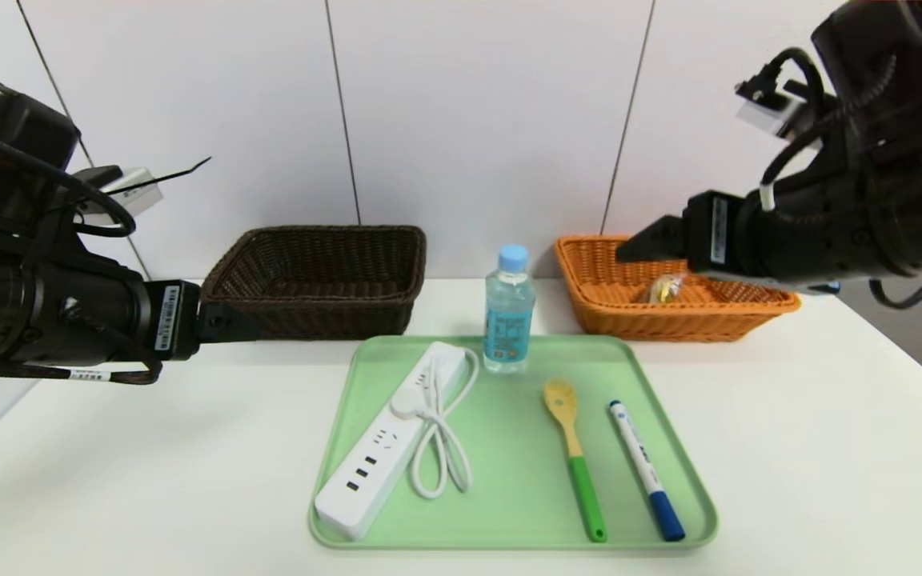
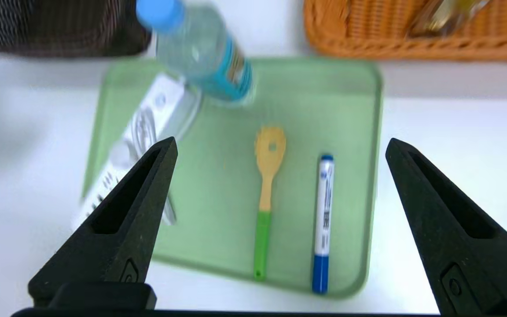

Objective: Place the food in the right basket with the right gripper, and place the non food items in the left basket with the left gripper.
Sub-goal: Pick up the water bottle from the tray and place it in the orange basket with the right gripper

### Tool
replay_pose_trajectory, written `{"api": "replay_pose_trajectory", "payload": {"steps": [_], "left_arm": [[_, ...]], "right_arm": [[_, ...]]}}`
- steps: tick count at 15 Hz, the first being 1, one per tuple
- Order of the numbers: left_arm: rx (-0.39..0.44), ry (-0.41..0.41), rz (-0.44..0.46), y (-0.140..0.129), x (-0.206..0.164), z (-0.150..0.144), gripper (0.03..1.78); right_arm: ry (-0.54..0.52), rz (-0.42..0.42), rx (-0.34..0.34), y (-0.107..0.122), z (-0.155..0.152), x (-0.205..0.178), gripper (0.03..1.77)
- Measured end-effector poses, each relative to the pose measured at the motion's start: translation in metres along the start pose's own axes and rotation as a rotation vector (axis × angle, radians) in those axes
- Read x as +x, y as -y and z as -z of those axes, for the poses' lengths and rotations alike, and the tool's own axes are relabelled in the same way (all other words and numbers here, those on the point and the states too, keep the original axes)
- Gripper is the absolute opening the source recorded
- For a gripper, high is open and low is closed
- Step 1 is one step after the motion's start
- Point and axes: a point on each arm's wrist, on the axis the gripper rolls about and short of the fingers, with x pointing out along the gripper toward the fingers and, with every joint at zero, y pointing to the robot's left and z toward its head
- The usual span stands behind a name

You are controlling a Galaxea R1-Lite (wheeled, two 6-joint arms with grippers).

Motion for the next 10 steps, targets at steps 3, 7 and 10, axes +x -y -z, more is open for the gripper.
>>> {"api": "replay_pose_trajectory", "payload": {"steps": [3,7,10], "left_arm": [[-0.004,-0.004,0.001,0.000,-0.001,0.003,1.69],[-0.005,-0.005,0.001,-0.001,-0.002,0.004,1.69],[-0.006,-0.004,0.001,-0.001,-0.003,0.004,1.69]], "right_arm": [[0.002,-0.009,-0.086,-0.008,0.046,0.013,1.66],[0.139,-0.076,-0.239,-0.018,0.091,0.044,1.68],[0.274,-0.124,-0.302,-0.032,0.102,0.069,1.69]]}}
